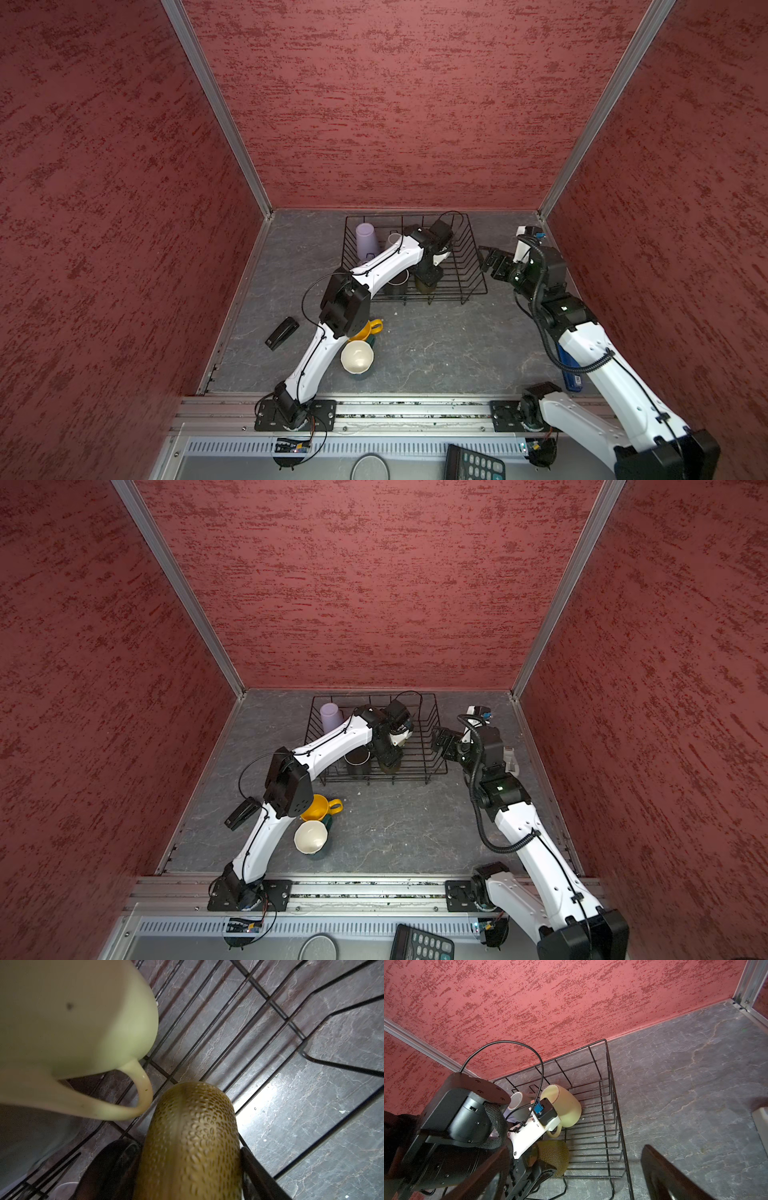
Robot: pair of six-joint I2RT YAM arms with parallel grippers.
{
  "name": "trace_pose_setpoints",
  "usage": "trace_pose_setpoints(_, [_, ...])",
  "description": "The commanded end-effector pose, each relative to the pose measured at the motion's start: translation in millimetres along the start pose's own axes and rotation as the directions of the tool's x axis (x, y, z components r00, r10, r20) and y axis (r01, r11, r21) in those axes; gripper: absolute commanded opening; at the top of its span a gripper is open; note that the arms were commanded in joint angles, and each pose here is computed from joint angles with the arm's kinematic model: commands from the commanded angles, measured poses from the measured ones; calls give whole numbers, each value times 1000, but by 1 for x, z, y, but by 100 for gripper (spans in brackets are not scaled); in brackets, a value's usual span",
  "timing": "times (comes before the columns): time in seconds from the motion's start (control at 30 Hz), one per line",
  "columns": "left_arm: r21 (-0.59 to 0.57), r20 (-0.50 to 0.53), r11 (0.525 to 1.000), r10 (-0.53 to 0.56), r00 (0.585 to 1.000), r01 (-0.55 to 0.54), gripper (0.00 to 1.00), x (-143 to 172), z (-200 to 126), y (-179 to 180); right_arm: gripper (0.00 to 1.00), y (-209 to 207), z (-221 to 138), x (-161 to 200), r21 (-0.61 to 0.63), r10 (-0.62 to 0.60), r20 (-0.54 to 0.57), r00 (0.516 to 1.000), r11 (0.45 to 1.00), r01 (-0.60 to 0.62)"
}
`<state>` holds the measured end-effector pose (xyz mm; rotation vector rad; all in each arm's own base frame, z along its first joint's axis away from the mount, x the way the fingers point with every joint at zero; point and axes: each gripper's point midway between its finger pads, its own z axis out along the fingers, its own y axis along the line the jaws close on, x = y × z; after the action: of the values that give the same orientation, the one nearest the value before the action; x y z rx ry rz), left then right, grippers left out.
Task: Load cups into a dish rack
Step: Place the cup upside down at the dish rack.
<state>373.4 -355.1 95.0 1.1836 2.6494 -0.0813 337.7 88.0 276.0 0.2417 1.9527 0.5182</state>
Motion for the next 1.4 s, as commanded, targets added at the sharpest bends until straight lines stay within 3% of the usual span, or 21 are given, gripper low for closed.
trace_pose_setpoints(0.0, [-9, -9, 1000, 24, 1000, -24, 64, 0, 1, -1, 99, -1, 0, -1, -5, 10, 7, 1000, 1000, -10])
trace_pose_setpoints(0.27, [-9, -7, 999, 37, 999, -37, 77, -1, 0, -3, 99, 0, 0, -1, -9, 13, 7, 1000, 1000, -13])
trace_pose_setpoints(0.57, [-8, 6, 999, 35, 999, -35, 83, -3, -4, -4, 99, 1, -1, -4, -14, 13, 11, 1000, 1000, -13])
trace_pose_setpoints(0.87, [-22, 192, 1000, 15, 981, -11, 85, -29, -54, 0, 97, 15, -16, -22, -44, -9, 35, 999, 999, 11])
trace_pose_setpoints(1.07, [-40, 412, 997, -39, 910, 61, 85, -49, -116, 18, 96, 18, -27, -34, -36, -34, 64, 997, 999, 36])
trace_pose_setpoints(1.17, [-79, 517, 993, -35, 855, 89, 88, -54, -148, 28, 94, 18, -24, -31, -40, -40, 49, 998, 998, 42])
trace_pose_setpoints(1.27, [-128, 616, 982, -33, 787, 140, 98, -55, -180, 40, 88, 21, -19, -29, -50, -42, 25, 999, 998, 43])
trace_pose_setpoints(1.37, [-106, 684, 976, -67, 726, 189, 99, -51, -207, 52, 82, 31, -15, -25, -93, -51, -30, 998, 995, 49])
